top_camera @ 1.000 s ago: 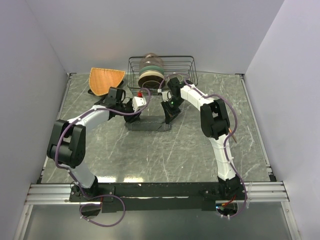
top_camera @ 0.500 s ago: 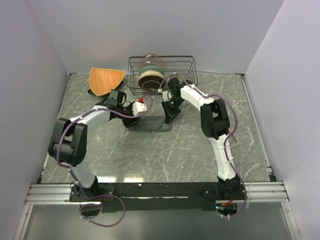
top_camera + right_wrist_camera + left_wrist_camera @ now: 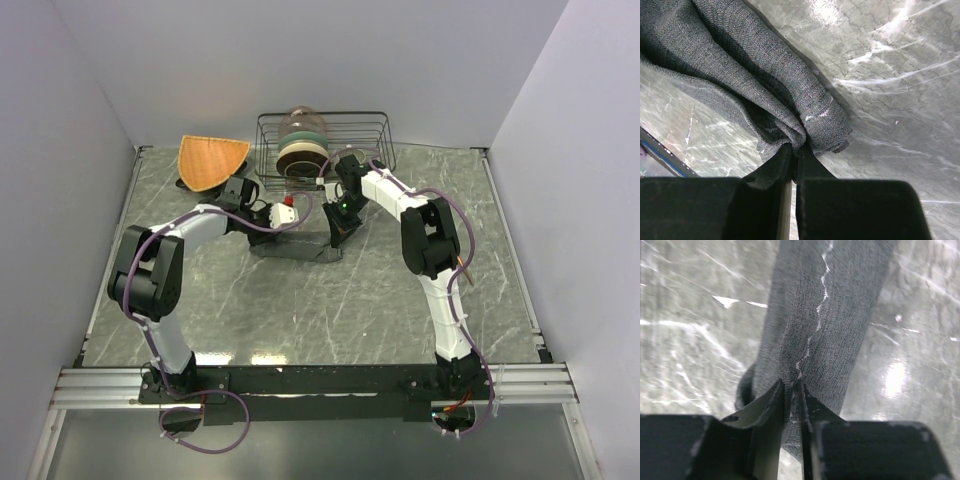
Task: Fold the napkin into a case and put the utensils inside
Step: Smooth out the smaller rectangle-folded napkin at the center of the board.
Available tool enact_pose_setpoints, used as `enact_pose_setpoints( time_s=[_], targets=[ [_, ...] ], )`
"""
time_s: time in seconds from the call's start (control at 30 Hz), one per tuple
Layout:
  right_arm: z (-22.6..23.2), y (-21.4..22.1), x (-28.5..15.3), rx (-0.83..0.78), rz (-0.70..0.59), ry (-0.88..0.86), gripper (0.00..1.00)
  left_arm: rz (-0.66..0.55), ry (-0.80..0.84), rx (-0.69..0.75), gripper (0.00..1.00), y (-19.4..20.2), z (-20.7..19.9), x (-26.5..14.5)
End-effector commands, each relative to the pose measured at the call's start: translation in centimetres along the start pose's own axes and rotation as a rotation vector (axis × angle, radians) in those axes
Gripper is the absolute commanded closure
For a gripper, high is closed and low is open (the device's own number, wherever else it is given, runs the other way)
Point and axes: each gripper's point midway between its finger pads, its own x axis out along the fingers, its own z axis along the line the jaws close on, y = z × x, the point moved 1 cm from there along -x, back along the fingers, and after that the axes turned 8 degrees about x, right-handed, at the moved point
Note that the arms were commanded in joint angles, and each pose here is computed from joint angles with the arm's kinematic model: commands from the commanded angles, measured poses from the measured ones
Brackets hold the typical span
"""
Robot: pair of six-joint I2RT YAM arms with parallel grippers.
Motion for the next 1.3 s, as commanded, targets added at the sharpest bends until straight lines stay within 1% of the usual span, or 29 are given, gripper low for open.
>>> enact_pose_setpoints(
  time_s=[0.0, 0.1, 0.27, 0.37, 0.4, 0.43, 0.47, 0.5, 0.53, 0.57, 0.6, 0.63, 0.67, 0.73, 0.77, 0.8, 0.87, 0.9, 0.97, 1.0, 1.07, 1.13, 1.23, 1.27],
  targets=[
    [-2.0, -1.1, 1.0, -0.039, -0.047, 0.079, 1.00, -0.047, -0.040, 0.047, 0.82, -1.7, 2.1, -0.1],
    [-2.0, -1.3, 0.9, -0.048, -0.051, 0.083, 1.00, -0.035, -0.039, 0.030, 0.84, -1.2, 2.3, 0.5],
    [-2.0, -1.5, 0.6, -0.061, -0.057, 0.088, 1.00, 0.003, -0.016, -0.006, 0.83, 0.3, 2.3, 2.1],
    [-1.2, -1.9, -0.4, -0.069, -0.075, 0.071, 0.89, 0.033, 0.001, -0.020, 0.83, 1.3, 1.8, 2.8],
    [-0.5, -2.3, -1.2, -0.074, -0.095, 0.058, 0.82, 0.041, 0.009, -0.026, 0.83, 1.6, 1.6, 2.8],
    [-0.1, -2.3, -1.7, -0.075, -0.101, 0.050, 0.78, 0.047, 0.012, -0.029, 0.83, 1.8, 1.5, 2.9],
    [0.3, -2.3, -2.3, -0.074, -0.107, 0.044, 0.71, 0.058, 0.017, -0.025, 0.82, 2.2, 1.4, 3.1],
    [0.9, -2.6, -3.5, -0.073, -0.131, 0.036, 0.58, 0.061, 0.018, -0.024, 0.82, 2.3, 1.3, 3.1],
    [1.5, -2.6, -4.2, -0.072, -0.142, 0.012, 0.51, 0.064, 0.020, -0.026, 0.82, 2.4, 1.2, 3.2],
    [2.1, -2.7, -4.9, -0.074, -0.157, -0.008, 0.48, 0.070, 0.025, -0.022, 0.82, 2.7, 1.0, 3.2],
    [2.8, -2.8, -6.1, -0.068, -0.184, -0.031, 0.39, 0.074, 0.027, -0.022, 0.81, 2.8, 1.0, 3.3],
    [3.2, -3.0, -6.8, -0.062, -0.205, -0.066, 0.36, 0.078, 0.027, -0.022, 0.81, 2.9, 1.0, 3.3],
    [3.9, -3.4, -7.5, -0.066, -0.236, -0.095, 0.35, 0.082, 0.031, -0.024, 0.81, 3.1, 0.8, 3.4],
    [4.7, -3.6, -8.8, -0.026, -0.274, -0.154, 0.35, 0.080, 0.035, -0.027, 0.80, 3.1, 0.7, 3.5],
    [5.8, -4.4, -9.3, -0.013, -0.306, -0.220, 0.37, 0.079, 0.035, -0.028, 0.80, 3.0, 0.7, 3.4],
    [6.4, -4.4, -9.5, 0.015, -0.312, -0.256, 0.41, 0.077, 0.036, -0.030, 0.79, 3.0, 0.7, 3.4],
    [7.7, -5.2, -9.7, 0.031, -0.333, -0.325, 0.45, 0.077, 0.035, -0.035, 0.78, 2.9, 0.7, 3.4],
    [8.2, -5.4, -9.4, 0.071, -0.321, -0.361, 0.54, 0.075, 0.035, -0.035, 0.78, 2.9, 0.7, 3.4],
    [9.2, -5.9, -8.8, 0.112, -0.315, -0.396, 0.62, 0.080, 0.032, -0.038, 0.77, 3.1, 0.6, 3.3],
    [9.3, -6.0, -8.2, 0.124, -0.300, -0.409, 0.67, 0.081, 0.032, -0.036, 0.76, 3.1, 0.5, 3.3],
    [9.7, -6.3, -7.3, 0.154, -0.290, -0.427, 0.72, 0.081, 0.032, -0.043, 0.76, 3.2, 0.4, 3.2],
    [10.4, -6.4, -6.0, 0.159, -0.274, -0.432, 0.73, 0.080, 0.032, -0.046, 0.75, 3.3, 0.4, 3.3],
    [10.7, -6.7, -4.3, 0.164, -0.281, -0.408, 0.78, 0.075, 0.030, -0.055, 0.75, 3.3, 0.4, 3.5],
    [10.6, -6.7, -3.6, 0.175, -0.287, -0.401, 0.82, 0.077, 0.029, -0.061, 0.75, 3.3, 0.4, 3.5]
  ],
)
